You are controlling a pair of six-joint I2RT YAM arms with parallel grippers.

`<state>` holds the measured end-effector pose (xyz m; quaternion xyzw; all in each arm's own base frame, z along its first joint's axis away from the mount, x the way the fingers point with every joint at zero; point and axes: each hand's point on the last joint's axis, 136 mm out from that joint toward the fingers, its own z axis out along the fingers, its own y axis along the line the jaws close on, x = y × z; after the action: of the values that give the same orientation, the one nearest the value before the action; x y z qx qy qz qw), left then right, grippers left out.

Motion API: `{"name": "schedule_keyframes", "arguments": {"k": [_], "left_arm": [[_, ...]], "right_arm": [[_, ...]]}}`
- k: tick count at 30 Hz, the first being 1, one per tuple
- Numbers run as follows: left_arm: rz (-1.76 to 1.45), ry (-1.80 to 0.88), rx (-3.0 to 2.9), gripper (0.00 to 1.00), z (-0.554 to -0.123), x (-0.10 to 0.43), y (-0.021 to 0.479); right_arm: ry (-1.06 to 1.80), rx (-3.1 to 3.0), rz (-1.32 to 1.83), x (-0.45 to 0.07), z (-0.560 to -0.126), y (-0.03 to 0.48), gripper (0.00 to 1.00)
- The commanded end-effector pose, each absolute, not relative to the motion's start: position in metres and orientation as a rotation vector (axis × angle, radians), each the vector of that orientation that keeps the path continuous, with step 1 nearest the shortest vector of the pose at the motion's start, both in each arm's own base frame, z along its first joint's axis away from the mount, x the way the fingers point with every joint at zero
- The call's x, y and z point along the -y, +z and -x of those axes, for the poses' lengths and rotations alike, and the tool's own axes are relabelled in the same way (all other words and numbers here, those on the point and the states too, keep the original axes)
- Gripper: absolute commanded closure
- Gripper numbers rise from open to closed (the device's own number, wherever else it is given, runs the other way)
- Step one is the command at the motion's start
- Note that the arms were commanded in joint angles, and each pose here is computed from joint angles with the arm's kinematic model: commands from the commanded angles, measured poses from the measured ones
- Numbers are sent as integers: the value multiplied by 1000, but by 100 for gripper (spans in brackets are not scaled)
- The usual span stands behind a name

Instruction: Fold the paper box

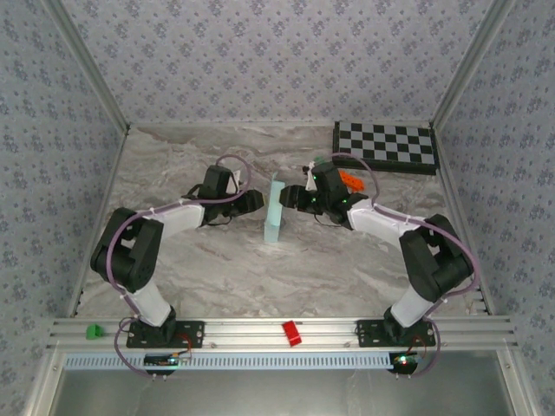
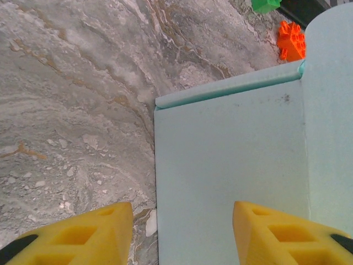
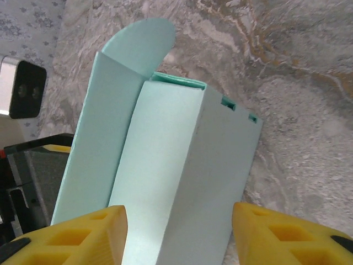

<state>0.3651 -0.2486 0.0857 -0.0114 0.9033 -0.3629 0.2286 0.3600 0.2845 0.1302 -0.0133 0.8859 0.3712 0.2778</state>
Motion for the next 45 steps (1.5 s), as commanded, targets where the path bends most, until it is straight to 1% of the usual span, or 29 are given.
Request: {"name": "schedule_keyframes", "arguments": {"k": [1,8,14,23,31,35,45], "left_arm": [[5,-1024,-2502,50,-366,253,88],[2,-1029,-2513,50,-365,254,85],[-4,-1035,-2519,50,-364,255,83],[-4,-1041,-2522,50,-363,255,83],[-2,-1042,-2519,50,-362,254,85],[1,-1034,-2519,50,-362,253,85],[-3,-961,-2498,50,-365,245,100]], "right_arm": [[1099,-2371,44,-298,-357,129,45],[1155,-2378,36,-307,-359,119,44],[1124,-2426,20,-305,-357,104,45],[890,-2569,-71,-283,-348,65,51],[655,-2663,-109,-267,-341,46,56],[620,-2644,-101,-267,-342,52,57],[830,-2485,-28,-296,-358,115,56]]}}
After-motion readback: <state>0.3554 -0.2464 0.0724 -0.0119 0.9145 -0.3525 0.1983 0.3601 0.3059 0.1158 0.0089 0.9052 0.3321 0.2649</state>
